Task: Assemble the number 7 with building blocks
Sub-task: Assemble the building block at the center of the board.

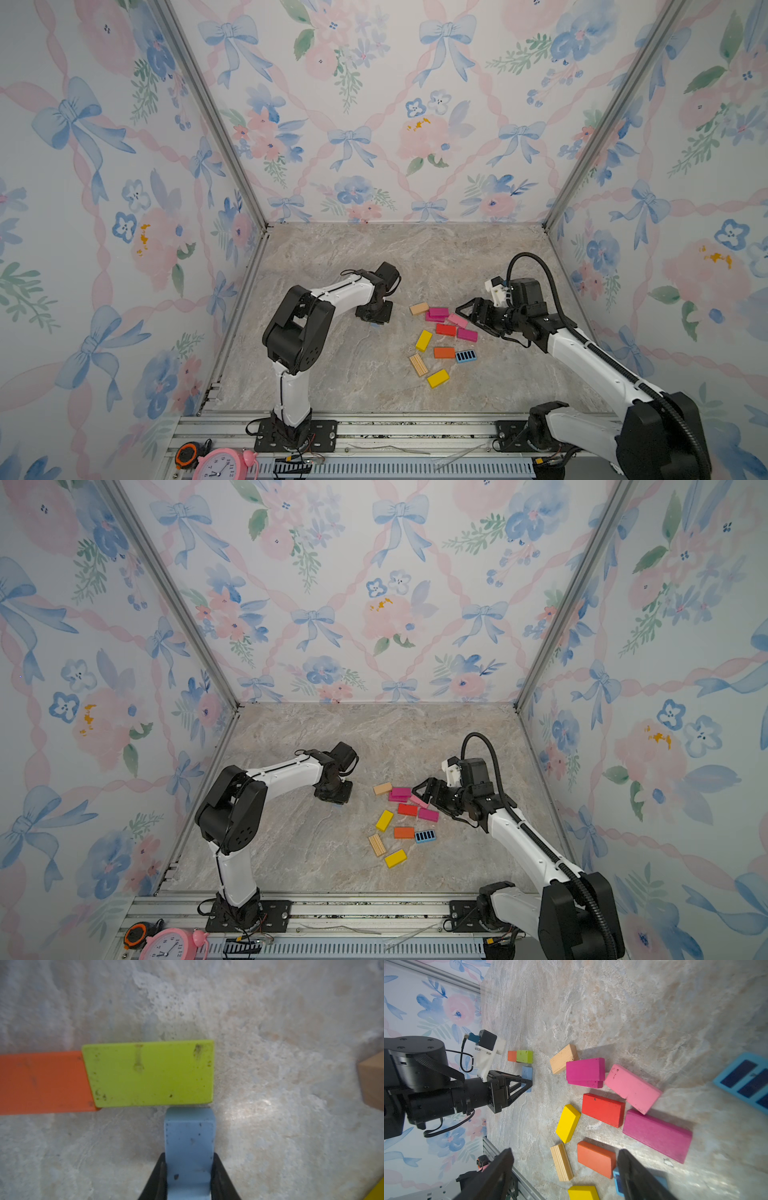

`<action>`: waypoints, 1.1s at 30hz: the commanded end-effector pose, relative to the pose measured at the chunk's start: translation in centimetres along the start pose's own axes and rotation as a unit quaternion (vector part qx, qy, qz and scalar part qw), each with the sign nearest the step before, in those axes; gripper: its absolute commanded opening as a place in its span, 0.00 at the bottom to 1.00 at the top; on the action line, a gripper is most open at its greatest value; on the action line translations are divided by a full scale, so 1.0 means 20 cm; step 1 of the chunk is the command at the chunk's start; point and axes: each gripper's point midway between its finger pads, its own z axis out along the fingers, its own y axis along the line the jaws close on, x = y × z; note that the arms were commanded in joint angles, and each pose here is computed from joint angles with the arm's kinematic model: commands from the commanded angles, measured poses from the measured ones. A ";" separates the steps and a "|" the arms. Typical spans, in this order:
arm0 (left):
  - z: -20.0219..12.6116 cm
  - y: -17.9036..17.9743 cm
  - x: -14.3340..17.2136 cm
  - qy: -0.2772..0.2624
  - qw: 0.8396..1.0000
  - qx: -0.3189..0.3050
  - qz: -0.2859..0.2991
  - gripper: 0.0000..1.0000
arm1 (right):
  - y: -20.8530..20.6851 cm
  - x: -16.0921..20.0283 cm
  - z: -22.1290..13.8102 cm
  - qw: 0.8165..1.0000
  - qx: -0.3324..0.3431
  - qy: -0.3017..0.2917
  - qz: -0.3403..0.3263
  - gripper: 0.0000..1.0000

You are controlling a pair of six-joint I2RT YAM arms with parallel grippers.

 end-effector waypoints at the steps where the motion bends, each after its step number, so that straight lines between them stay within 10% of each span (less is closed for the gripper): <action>1: 0.08 0.04 0.04 0.027 1.000 -0.015 0.003 0.27 | -0.01 0.00 -0.01 1.000 -0.004 -0.006 0.005 0.81; 13: -0.05 0.00 -0.01 -0.006 1.000 0.005 0.003 0.51 | 0.02 -0.01 -0.03 1.000 -0.008 -0.012 0.001 0.82; 27: -0.33 -0.02 0.00 -0.067 0.996 0.054 -0.016 0.56 | 0.09 0.02 -0.09 1.000 -0.010 -0.016 -0.013 0.82; 33: -0.47 -0.08 0.09 -0.090 0.980 0.167 -0.058 0.59 | 0.10 0.03 -0.11 1.000 -0.005 -0.011 -0.020 0.83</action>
